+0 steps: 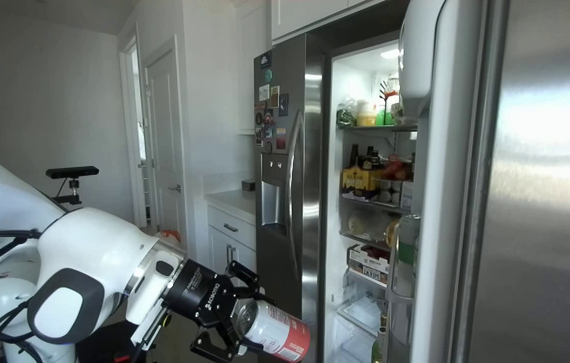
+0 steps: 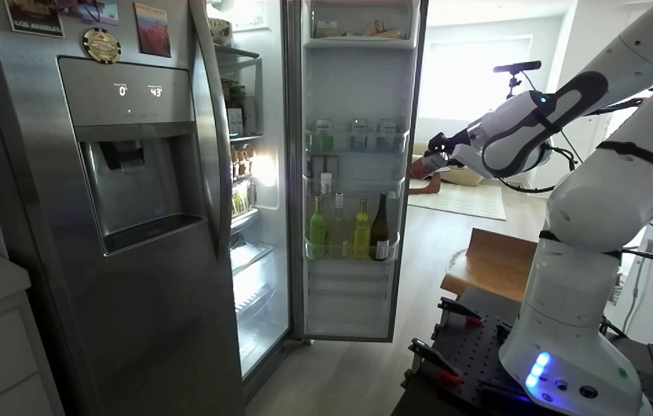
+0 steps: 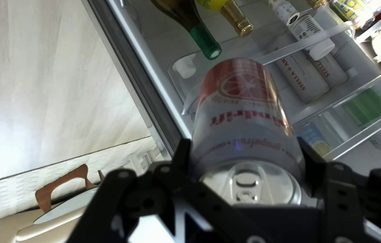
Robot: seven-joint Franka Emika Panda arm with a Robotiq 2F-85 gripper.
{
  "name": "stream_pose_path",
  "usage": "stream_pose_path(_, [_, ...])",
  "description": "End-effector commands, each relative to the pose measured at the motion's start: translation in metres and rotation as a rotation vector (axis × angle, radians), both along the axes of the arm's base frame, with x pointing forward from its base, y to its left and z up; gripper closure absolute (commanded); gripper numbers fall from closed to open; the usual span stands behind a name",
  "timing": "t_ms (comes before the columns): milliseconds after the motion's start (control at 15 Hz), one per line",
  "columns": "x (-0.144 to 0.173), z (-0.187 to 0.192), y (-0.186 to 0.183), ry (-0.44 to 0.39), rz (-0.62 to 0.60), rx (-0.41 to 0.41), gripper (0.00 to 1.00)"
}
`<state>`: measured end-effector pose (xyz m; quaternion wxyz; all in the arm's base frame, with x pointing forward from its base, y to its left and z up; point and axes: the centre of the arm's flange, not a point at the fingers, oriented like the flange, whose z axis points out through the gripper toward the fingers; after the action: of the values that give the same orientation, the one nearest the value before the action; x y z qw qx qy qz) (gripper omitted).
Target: Put the soda can in the compartment on the fridge door
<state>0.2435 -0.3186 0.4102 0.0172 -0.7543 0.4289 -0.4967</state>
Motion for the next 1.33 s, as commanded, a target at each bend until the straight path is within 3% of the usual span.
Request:
stream_pose_path(0, [0.000, 0.000, 0.000, 0.000, 0.000, 0.000, 0.51])
stream_pose_path(400, [0.023, -0.010, 0.005, 0.008, -0.002, -0.015, 0.51])
stream_pose_path(1267, [0.122, 0.011, 0.044, -0.065, -0.088, -0.076, 0.51])
